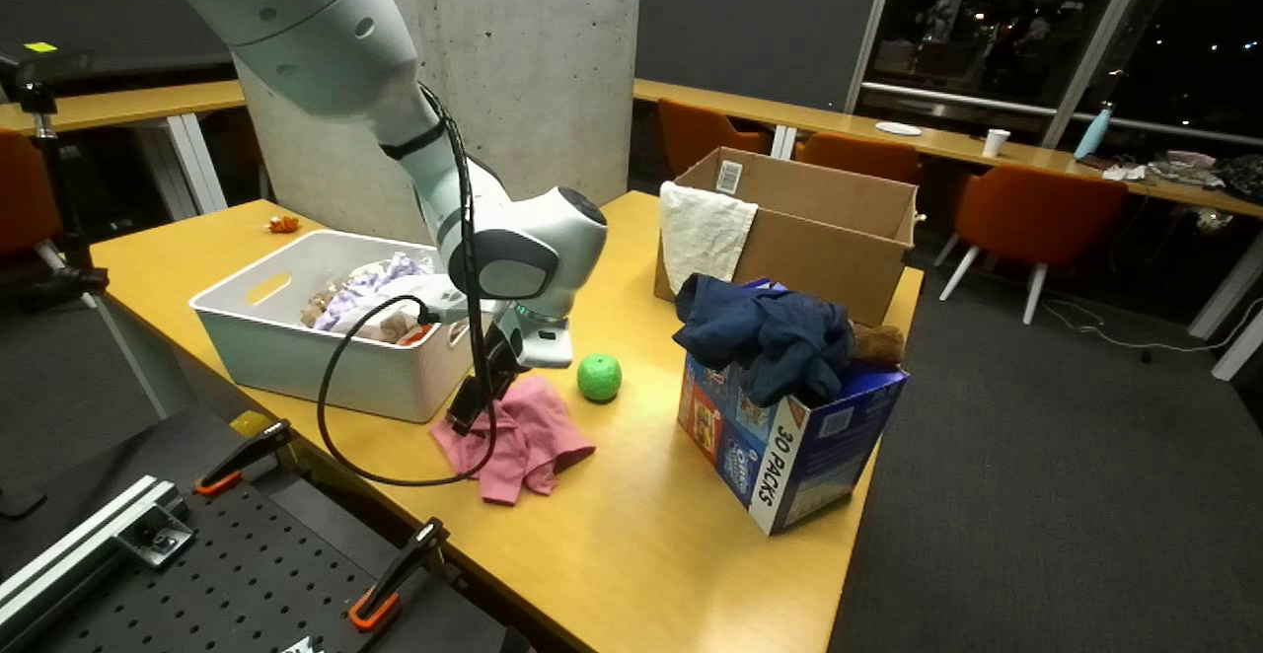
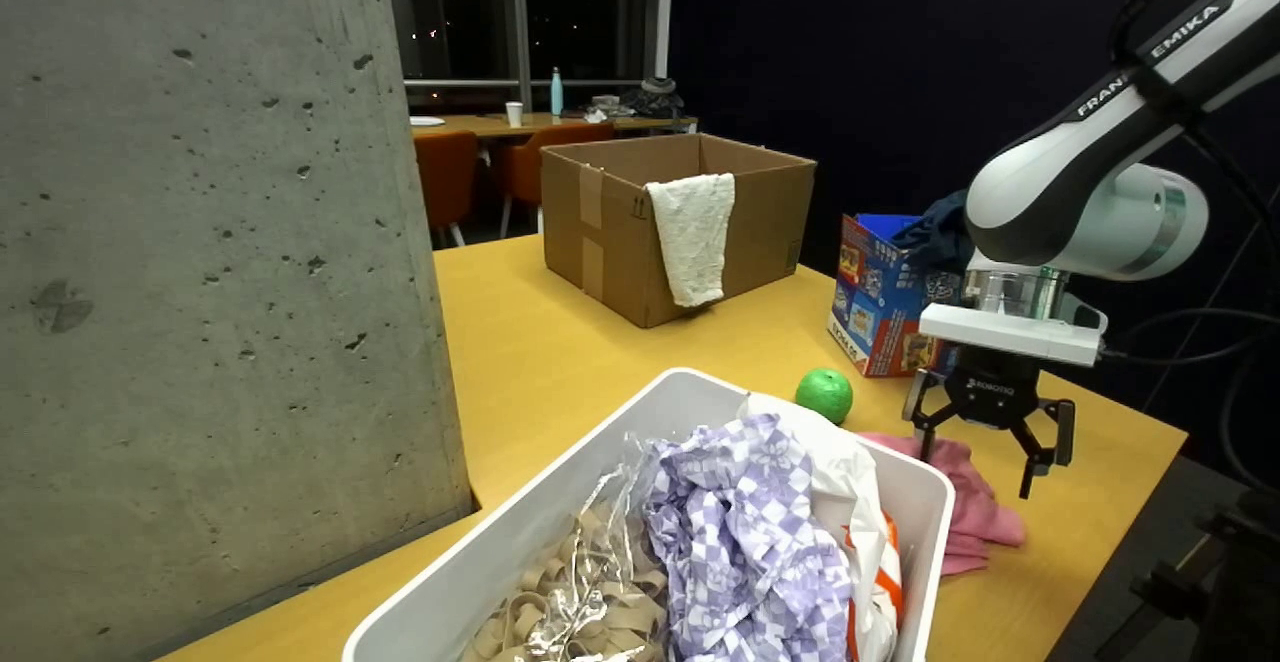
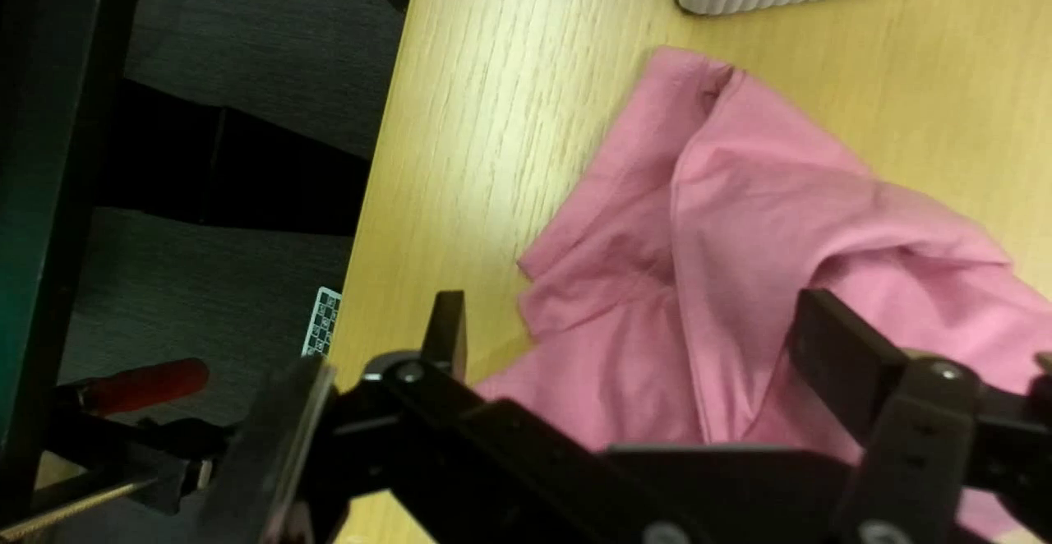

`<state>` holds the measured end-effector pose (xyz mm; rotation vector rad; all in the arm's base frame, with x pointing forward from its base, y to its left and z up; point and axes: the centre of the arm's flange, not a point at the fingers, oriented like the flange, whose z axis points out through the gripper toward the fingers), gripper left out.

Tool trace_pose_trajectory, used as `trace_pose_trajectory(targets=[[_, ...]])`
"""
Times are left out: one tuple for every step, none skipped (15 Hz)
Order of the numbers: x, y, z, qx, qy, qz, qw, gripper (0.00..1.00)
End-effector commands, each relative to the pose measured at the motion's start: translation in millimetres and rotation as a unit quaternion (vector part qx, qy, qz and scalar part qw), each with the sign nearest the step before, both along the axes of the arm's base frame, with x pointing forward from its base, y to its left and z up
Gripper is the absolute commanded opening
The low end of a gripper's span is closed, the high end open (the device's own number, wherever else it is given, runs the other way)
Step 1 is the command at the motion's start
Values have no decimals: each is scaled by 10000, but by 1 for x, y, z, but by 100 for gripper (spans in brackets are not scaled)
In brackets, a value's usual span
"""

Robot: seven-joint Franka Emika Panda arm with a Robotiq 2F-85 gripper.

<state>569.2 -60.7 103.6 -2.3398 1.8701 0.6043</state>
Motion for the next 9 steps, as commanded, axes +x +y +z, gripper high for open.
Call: trace_pose_trajectory(targets=[[16,-6,-11,5,37,51,10000,100],[19,-5,-14,22,29,71,10000,100],[22,-4,-16,14,25,84,10000,100],[24,-3,-19,9,23,96,10000,100],[27,-2,-21,15,20,104,9999,100],[29,1,-23,35,24,125,9999,100],[29,5,-23,28,8,145,9999,100],[28,10,-24,48,8,160,9999,100],[27,16,-23,70,-8,193,9998,75]])
